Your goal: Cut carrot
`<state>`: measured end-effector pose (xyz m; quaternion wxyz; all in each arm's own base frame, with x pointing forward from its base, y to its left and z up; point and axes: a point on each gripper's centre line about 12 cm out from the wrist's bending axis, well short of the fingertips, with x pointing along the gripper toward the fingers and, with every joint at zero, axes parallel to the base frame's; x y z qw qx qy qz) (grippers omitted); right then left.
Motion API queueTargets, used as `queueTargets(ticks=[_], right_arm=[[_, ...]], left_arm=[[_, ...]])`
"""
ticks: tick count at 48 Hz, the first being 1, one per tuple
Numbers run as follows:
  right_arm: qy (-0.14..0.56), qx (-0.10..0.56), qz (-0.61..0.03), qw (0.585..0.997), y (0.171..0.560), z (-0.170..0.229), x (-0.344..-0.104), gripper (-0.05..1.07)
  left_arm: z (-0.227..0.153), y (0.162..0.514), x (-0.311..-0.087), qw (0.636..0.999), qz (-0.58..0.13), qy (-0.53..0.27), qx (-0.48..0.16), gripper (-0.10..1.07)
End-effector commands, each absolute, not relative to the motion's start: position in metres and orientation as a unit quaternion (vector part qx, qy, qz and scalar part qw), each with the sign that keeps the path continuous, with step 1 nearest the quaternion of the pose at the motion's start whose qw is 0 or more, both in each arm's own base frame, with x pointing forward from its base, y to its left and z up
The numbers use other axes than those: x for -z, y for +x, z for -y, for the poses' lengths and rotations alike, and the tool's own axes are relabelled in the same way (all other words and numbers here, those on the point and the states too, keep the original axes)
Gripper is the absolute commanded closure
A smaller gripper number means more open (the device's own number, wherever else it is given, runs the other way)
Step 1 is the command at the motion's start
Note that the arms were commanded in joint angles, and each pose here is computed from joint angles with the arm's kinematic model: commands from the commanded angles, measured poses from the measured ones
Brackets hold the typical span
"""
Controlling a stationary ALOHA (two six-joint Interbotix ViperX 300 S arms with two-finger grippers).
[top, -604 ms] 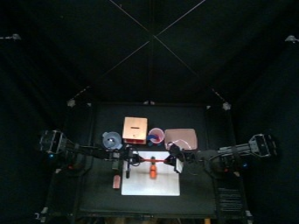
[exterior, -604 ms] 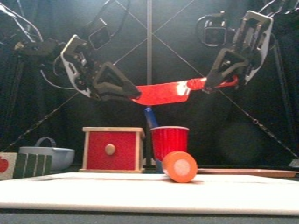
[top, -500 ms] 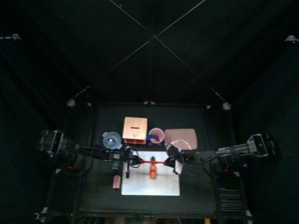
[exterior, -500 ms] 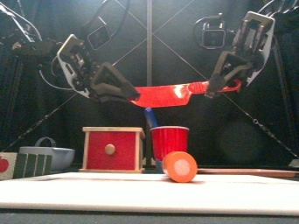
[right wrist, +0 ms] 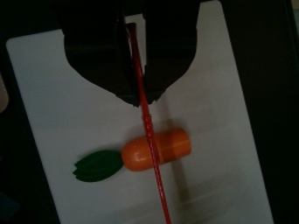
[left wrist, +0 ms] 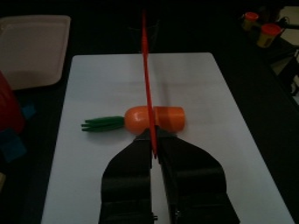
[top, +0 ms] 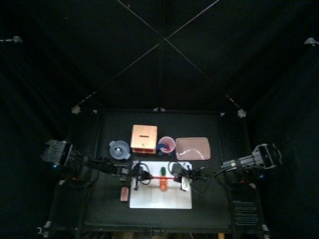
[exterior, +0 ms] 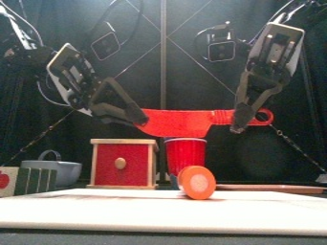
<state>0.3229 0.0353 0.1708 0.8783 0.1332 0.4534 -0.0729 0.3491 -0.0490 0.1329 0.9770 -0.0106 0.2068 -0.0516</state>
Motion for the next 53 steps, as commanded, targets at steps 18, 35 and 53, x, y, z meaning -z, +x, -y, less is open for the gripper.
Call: queueTargets(ticks=[18, 35, 53], right_arm=[[0.15, 0.086, -0.482, 0.859, 0.325, -0.036, -0.151, 0.79], [0.149, 0.091, -0.49, 0.854, 0.324, -0.034, -0.144, 0.79], [0.147, 0.081, -0.48, 0.861, 0.33, -0.04, -0.151, 0.79]], left_arm=[[0.069, 0.357, -0.12, 0.974, -0.219, -0.024, 0.06, 0.59], [0.068, 0.358, -0.111, 0.971, -0.231, -0.031, 0.052, 0.59], [0.072, 0.357, -0.111, 0.97, -0.234, -0.032, 0.055, 0.59]])
